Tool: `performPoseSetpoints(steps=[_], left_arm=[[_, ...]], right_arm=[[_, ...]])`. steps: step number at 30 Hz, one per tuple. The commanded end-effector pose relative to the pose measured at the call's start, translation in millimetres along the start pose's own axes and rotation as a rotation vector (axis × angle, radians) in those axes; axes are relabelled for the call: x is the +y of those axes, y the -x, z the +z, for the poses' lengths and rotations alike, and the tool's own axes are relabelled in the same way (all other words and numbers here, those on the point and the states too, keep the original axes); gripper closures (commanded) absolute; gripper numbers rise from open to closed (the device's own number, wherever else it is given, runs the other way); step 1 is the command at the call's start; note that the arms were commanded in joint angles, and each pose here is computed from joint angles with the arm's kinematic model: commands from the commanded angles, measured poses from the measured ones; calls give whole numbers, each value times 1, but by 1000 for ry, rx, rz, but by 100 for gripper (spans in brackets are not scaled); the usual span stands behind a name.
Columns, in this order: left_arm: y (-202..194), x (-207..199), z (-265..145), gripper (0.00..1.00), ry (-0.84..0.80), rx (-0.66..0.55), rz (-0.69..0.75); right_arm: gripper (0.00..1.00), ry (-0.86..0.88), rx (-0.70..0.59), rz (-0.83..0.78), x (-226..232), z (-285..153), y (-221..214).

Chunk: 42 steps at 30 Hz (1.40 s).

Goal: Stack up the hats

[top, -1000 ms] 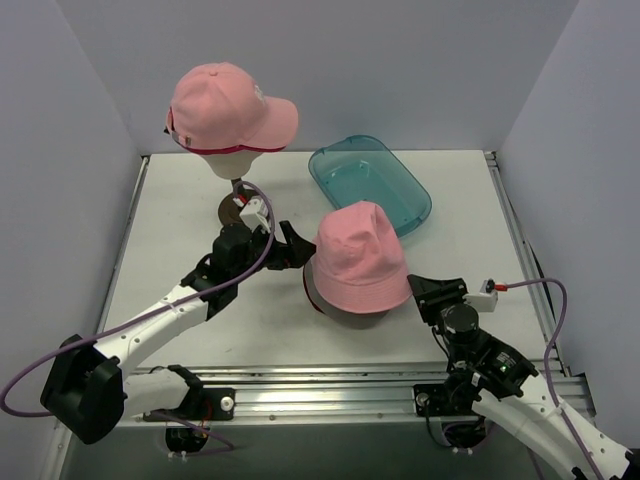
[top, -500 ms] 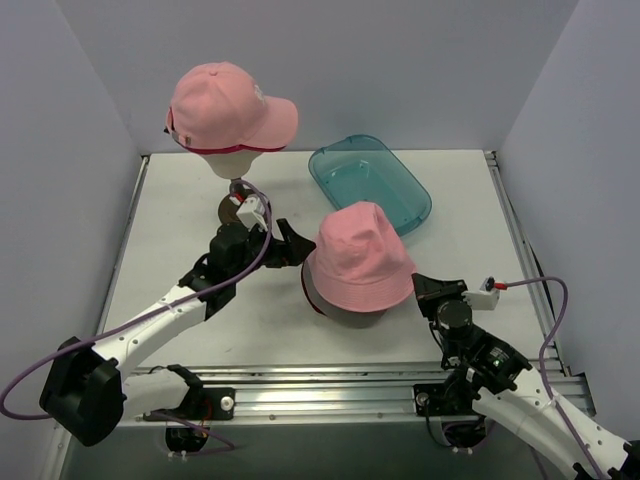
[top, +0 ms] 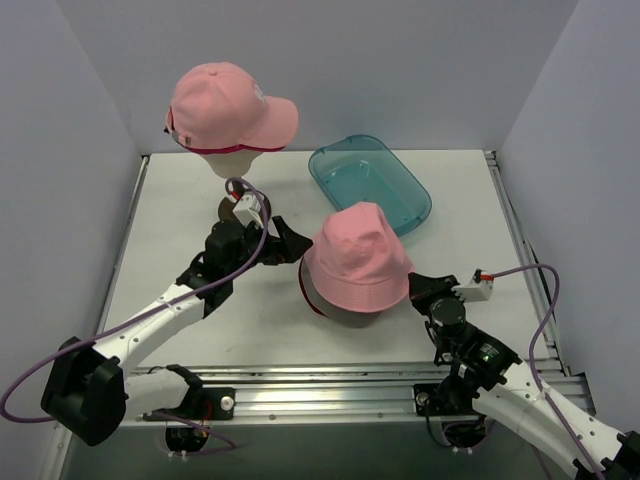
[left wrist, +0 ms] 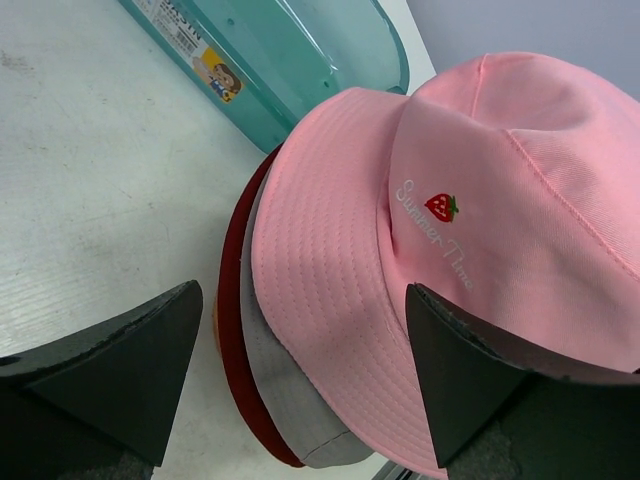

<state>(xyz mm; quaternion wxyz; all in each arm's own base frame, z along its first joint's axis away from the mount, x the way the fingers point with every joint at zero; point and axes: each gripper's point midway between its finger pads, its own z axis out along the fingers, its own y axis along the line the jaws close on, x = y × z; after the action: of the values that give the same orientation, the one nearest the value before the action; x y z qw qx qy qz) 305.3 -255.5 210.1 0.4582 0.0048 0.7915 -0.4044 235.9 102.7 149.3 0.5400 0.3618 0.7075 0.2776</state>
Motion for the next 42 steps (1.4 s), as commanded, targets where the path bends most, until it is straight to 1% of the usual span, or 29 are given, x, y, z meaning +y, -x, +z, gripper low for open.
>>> performPoseSetpoints(steps=[1,2,5,6,8,12,13,16,18,24,25,26,28,30,31,32,33,35,40,42], left_arm=[[14,-18,1,9,-83,-41,3],[14,-18,4,10,-85,-36,-4],[7,-18,11,15,-125,-10,-32],[6,-19,12,24,-141,-4,-38],[4,-19,16,28,-161,-3,-48],[-2,-13,20,27,-154,13,-61],[-2,-12,20,24,-154,13,-63],[-5,-10,23,19,-153,24,-69],[-7,-10,25,17,-155,34,-77],[-11,-7,32,18,-192,33,-115],[-9,-12,32,19,-234,24,-114],[-11,-13,31,24,-259,25,-132],[-1,-20,27,30,-338,-22,-130],[-3,-23,22,31,-390,-11,-153],[4,-22,21,32,-411,-34,-150],[4,-24,18,32,-439,-26,-159],[2,-22,16,32,-447,-21,-169],[8,-18,13,37,-470,-41,-180],[9,-14,6,46,-476,-43,-159],[9,-13,7,47,-474,-39,-146]], right_arm=[[100,43,-2,-74,1,1,-2],[100,50,2,-78,2,1,-3],[100,57,12,-93,0,0,-5],[100,61,20,-94,1,0,-7],[100,64,28,-108,-1,0,-10],[100,73,42,-132,0,-1,-12],[100,72,44,-137,0,-1,-12],[100,81,38,-134,3,-4,-8],[100,90,35,-130,6,-5,-6],[100,93,38,-132,7,-6,-5],[100,94,39,-133,8,-7,-5],[100,95,39,-134,8,-7,-5],[100,91,34,-139,8,-6,-3],[100,86,35,-145,7,-6,-4],[100,86,35,-146,7,-6,-3],[100,85,35,-147,7,-6,-4],[100,85,35,-147,7,-6,-4],[100,86,35,-146,7,-6,-4],[100,90,34,-145,8,-6,-4],[100,88,38,-148,7,-5,-5]])
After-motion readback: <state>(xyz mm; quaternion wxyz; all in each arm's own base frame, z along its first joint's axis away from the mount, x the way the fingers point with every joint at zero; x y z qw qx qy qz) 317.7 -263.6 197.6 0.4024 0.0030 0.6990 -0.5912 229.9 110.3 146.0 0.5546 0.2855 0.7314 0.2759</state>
